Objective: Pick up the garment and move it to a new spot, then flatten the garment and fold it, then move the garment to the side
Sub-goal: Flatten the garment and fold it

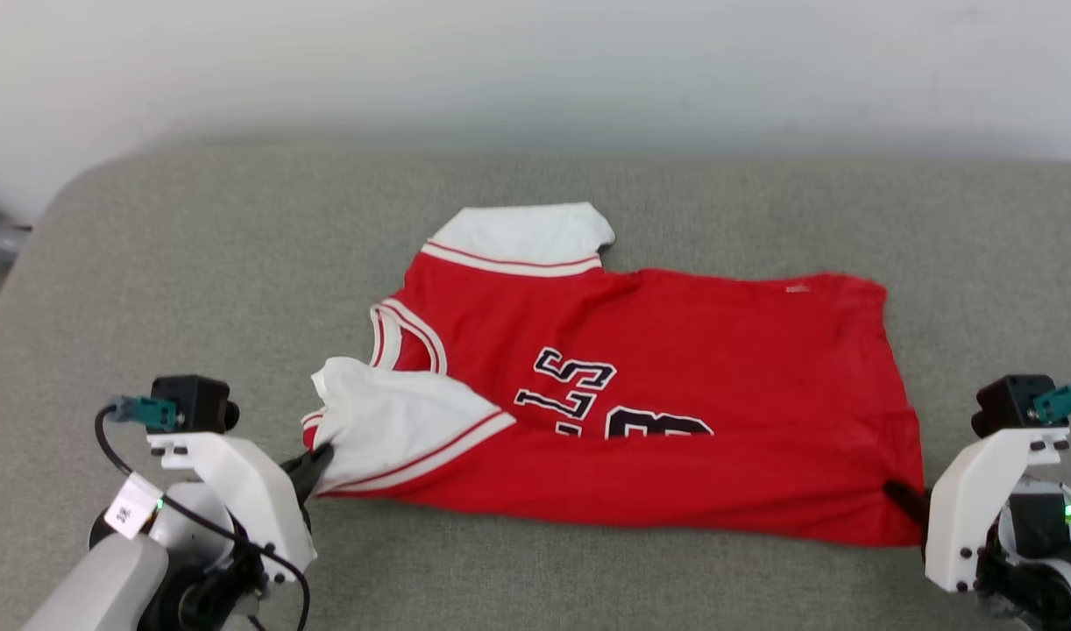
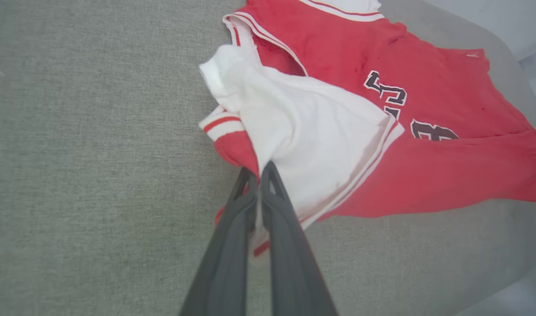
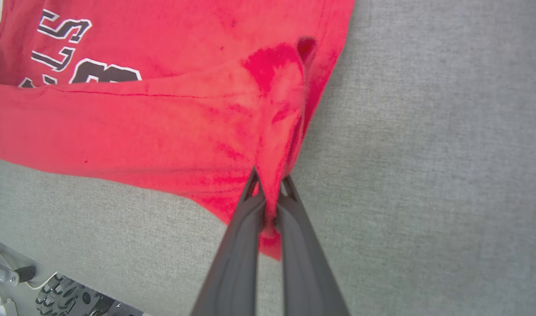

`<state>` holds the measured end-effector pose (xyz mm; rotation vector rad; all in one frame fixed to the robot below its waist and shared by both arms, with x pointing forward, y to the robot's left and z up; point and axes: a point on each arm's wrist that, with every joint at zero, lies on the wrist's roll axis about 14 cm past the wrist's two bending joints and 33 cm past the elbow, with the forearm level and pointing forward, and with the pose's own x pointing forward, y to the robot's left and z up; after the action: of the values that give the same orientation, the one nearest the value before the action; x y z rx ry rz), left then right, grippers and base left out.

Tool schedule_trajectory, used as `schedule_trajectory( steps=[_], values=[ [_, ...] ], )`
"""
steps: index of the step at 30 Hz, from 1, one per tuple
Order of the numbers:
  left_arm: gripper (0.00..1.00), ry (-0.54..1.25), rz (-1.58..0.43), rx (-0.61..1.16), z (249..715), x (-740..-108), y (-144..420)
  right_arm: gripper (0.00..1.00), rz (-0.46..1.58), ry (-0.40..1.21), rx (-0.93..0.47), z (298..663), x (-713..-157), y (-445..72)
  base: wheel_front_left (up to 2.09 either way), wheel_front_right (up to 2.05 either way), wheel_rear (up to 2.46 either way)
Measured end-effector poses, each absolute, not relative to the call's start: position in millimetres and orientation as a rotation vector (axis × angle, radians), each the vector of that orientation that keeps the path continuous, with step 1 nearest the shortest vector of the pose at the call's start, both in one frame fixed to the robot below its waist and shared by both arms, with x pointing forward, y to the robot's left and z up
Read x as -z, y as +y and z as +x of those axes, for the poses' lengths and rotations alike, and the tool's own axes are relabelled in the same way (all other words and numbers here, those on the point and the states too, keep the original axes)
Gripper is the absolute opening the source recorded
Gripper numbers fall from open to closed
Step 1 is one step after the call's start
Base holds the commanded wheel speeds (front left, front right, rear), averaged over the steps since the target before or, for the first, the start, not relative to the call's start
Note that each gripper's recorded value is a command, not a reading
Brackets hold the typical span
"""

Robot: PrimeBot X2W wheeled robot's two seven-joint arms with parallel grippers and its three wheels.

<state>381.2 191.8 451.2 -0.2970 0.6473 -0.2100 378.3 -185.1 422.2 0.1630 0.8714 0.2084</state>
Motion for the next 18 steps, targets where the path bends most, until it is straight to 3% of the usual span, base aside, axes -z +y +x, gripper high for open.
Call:
schedule_trajectory(
  steps=[9, 18],
  values=[
    [0.0, 0.634, -0.312, 0.16, 333, -458, 200, 0.0, 0.165, 0.833, -0.224, 338, -440, -183, 0.0, 0.0, 0.0],
    [0.0, 0.714, -0.386, 0.087, 293, -431, 205, 0.0, 0.243, 0.897, -0.199, 302, -416, -180, 0.0, 0.0, 0.0]
  ],
)
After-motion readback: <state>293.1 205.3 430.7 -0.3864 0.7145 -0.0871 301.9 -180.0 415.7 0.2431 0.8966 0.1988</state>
